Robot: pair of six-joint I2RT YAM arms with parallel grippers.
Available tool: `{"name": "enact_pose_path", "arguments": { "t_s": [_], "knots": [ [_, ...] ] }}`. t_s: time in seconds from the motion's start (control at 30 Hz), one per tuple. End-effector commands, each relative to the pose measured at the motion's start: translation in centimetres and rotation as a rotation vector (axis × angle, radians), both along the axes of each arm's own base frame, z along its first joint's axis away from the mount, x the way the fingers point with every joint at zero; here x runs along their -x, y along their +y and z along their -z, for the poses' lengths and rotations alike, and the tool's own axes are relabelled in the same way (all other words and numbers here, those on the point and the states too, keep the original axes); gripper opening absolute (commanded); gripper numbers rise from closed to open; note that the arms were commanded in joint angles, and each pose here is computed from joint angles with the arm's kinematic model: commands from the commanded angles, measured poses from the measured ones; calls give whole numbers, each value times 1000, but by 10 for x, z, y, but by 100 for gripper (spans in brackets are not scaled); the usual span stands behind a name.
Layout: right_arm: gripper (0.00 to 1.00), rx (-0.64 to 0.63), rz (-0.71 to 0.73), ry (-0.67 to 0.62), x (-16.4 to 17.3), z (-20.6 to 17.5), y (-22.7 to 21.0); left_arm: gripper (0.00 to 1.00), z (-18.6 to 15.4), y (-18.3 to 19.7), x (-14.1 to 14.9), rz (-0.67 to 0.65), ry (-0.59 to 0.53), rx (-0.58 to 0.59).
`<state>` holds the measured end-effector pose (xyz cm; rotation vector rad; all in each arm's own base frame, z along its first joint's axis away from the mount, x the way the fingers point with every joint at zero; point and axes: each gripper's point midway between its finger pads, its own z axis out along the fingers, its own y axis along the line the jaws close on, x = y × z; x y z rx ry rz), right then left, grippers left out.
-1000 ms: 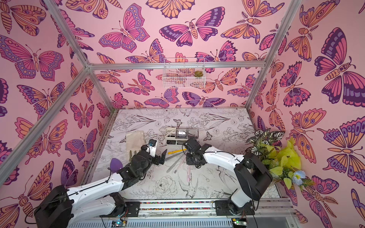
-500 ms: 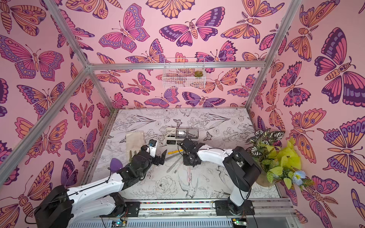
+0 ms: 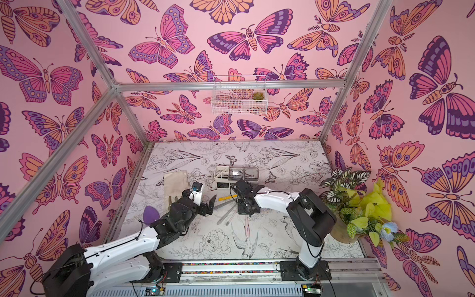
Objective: Place the toothbrush into the toothbrush holder
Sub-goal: Pick up the toothbrush from the center of the board.
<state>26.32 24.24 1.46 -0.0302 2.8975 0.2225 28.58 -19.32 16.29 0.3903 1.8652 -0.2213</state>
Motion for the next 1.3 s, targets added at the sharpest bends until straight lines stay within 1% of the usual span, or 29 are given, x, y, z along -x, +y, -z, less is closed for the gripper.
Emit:
{"name": "enact_pose_path", "arguments": {
  "t_s": [0.0, 0.2, 0.33, 0.43, 0.9, 1.13, 1.27],
  "knots": [
    [0, 62, -4, 76, 20, 24, -14, 100, 6, 3, 2, -10, 11, -5],
    [0, 17, -8, -58, 12, -15, -20, 100, 7, 2, 2, -7, 15, -8],
    [0, -35, -41, -170, 9, -49, -23, 100, 8, -3, 3, 19, 26, -4],
    [0, -46, -57, -230, 8, -64, -29, 100, 10, -7, 3, 33, 34, -5],
    [0, -77, -72, -389, -4, -110, -38, 100, 24, -12, -1, 33, 87, -41],
    [0, -120, -124, -520, -22, -152, -27, 100, 18, -13, 2, 47, 78, -15],
    [0, -155, -138, -566, -30, -164, -16, 99, 17, -11, 2, 46, 70, -29]
  ]
}}
